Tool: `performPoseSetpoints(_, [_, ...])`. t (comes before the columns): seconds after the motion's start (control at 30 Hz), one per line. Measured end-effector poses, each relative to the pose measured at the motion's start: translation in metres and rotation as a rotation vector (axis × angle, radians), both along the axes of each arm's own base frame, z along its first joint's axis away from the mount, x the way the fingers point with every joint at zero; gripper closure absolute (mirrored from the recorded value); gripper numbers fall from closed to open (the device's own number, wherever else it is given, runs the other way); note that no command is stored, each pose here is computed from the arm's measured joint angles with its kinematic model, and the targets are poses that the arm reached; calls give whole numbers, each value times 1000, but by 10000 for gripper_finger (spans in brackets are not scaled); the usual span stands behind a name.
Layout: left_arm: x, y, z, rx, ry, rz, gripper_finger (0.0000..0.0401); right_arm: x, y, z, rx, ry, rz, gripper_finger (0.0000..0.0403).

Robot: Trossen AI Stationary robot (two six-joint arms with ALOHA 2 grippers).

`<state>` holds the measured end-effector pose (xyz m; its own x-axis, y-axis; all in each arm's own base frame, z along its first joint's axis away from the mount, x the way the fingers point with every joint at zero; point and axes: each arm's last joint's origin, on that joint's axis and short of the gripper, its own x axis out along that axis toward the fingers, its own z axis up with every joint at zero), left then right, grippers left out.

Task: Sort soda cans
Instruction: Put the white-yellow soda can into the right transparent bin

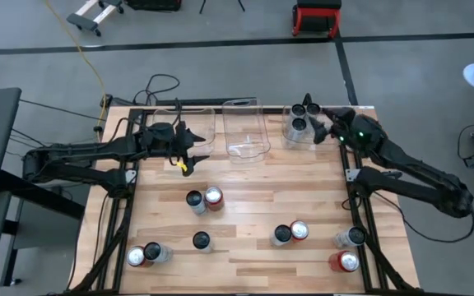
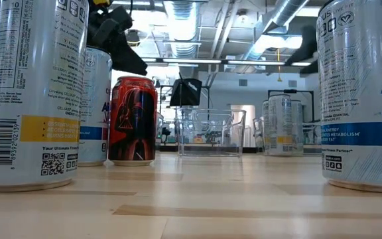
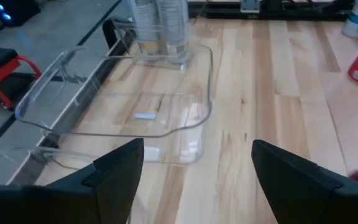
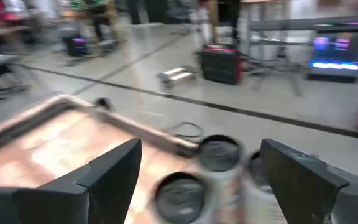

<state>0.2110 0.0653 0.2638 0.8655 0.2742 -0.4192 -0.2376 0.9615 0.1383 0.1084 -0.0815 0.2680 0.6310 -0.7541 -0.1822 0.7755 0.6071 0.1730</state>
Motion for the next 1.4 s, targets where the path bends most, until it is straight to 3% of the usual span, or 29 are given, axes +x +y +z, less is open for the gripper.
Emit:
performPoseSetpoints(0.33, [-40, -29, 20, -37, -15, -84, 109, 3, 37, 5, 36, -91, 254, 70])
performPoseSetpoints(0.6, [-66, -57, 27, -160, -26, -337, 109, 14, 50, 4, 69, -94, 352, 72])
performPoseSetpoints(0.87, [-52, -78, 23, -76, -5, -515, 109, 33, 66, 0, 37, -46, 491, 72])
performPoseSetpoints(1.03, [-41, -87, 17, -24, 35, -595, 109, 40, 66, -5, 40, -1, 432, 72])
performPoseSetpoints(1.3, [-25, -87, 16, 68, 2, -548, 109, 50, 68, -12, 133, -24, 415, 72])
performPoseSetpoints(1.4, [-21, -87, 16, 43, -20, -502, 109, 58, 71, -11, 134, -61, 434, 72])
